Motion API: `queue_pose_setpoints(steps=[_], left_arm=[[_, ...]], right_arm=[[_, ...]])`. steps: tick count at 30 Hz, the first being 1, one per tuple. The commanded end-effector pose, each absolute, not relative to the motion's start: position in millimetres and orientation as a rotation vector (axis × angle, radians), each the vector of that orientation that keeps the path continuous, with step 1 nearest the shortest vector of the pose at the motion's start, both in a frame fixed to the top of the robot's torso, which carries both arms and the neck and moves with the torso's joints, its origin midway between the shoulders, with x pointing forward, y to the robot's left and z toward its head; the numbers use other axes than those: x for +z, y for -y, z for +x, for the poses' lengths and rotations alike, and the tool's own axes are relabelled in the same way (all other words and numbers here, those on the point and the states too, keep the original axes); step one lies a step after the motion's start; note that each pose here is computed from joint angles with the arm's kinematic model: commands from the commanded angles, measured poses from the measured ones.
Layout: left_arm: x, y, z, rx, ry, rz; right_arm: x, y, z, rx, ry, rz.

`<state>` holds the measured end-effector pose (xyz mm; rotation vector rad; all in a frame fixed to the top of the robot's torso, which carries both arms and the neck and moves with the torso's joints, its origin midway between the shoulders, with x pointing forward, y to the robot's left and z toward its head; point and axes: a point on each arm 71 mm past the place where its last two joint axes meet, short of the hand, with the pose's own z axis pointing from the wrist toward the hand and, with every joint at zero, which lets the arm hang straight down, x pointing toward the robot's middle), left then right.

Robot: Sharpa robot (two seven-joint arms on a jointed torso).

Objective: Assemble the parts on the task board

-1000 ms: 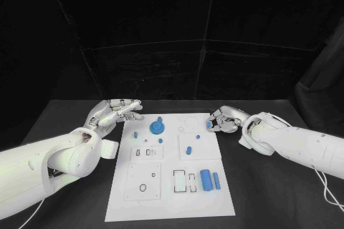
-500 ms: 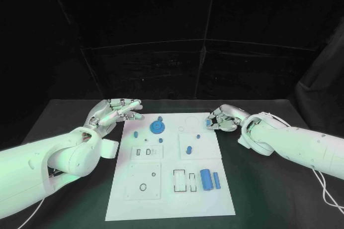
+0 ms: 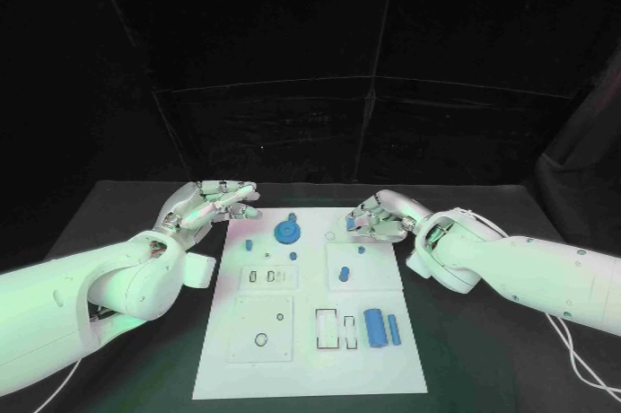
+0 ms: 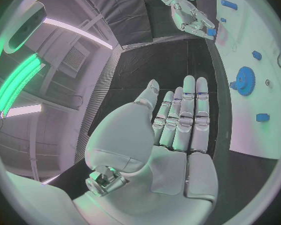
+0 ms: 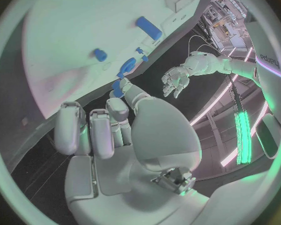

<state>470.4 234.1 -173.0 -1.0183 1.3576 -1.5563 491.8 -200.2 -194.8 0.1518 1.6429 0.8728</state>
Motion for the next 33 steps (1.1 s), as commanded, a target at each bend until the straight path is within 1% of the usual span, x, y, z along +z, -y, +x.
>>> queue_pose_setpoints(steps=[1, 10, 14, 16, 23, 33], left_arm=[[-171.7, -234.0, 470.5, -1.560, -1.359, -1.018], [-167.8, -238.5, 473.9, -1.552, -1.344, -1.010], [-166.0, -239.0, 475.9, -1.550, -1.339, -1.006], [-165.3, -238.5, 476.7, -1.551, -1.338, -1.004], [-163.3, -238.4, 478.5, -1.552, -1.334, -1.000], [-162.8, -237.5, 479.9, -1.554, -1.334, -0.997]], right_arm=[[-192, 182, 490, 0.819, -1.655, 0.178], [-187, 113, 479, 0.830, -1.647, -0.015], [-188, 91, 478, 0.821, -1.648, -0.094], [-192, 82, 476, 0.813, -1.659, -0.134], [-207, 66, 470, 0.792, -1.706, -0.209], [-216, 53, 464, 0.783, -1.738, -0.268]])
